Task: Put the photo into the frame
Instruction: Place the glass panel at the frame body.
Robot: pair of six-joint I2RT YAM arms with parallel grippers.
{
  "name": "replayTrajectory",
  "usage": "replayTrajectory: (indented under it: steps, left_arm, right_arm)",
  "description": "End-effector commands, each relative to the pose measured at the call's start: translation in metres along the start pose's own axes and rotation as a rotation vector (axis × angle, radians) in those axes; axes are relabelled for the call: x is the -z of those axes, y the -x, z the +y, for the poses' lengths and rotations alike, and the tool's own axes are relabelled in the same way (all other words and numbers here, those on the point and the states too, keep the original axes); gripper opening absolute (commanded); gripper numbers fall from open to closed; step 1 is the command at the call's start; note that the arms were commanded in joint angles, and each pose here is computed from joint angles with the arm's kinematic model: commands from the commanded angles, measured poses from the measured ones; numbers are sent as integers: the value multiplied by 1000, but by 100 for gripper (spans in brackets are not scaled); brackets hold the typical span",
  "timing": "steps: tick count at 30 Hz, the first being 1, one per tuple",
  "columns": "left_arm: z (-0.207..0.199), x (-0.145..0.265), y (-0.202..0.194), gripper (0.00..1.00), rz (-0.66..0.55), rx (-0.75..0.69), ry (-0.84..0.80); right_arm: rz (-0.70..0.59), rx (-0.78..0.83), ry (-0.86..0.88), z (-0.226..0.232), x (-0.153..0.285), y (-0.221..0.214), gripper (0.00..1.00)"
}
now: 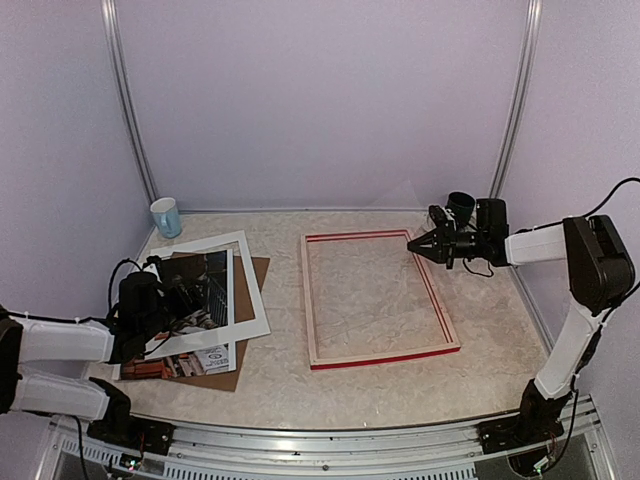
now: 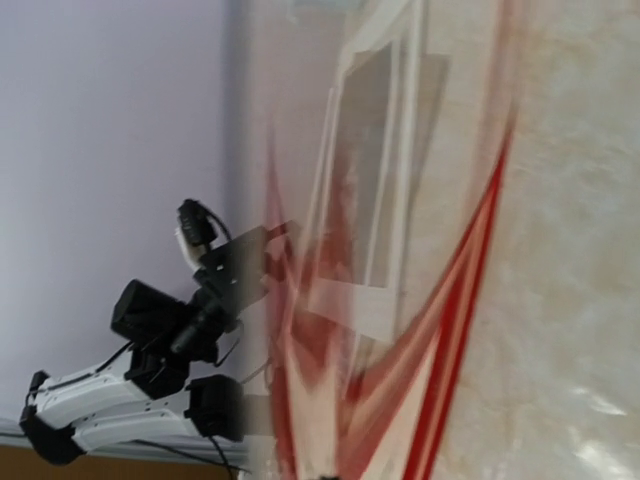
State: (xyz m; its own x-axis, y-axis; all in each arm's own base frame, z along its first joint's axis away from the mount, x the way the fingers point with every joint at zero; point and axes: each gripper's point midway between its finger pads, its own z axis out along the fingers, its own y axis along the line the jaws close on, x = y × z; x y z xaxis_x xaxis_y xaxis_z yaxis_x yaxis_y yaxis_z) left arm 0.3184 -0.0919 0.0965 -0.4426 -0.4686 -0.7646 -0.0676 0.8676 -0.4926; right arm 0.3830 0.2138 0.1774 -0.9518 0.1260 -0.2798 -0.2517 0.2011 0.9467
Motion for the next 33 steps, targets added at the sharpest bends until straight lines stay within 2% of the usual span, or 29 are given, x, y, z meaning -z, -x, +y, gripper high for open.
replayTrajectory:
  steps: [1, 5, 11, 19, 33]
  left_arm:
    - [2, 0, 1, 99, -11, -9, 11]
    - [3, 1, 2, 99, -16, -9, 16]
    - [3, 2, 3, 99, -21, -7, 16]
    - [2, 3, 5, 99, -25, -6, 11]
    - [2, 3, 5, 99, -23, -8, 11]
  right_arm:
    - [34, 120, 74, 51, -12, 2, 0]
    - [63, 145, 93, 64, -27, -5, 0]
    - [69, 127, 105, 60, -29, -16, 0]
    - [88, 83, 46, 26, -31, -30, 0]
    - [89, 52, -92, -22, -22, -30, 0]
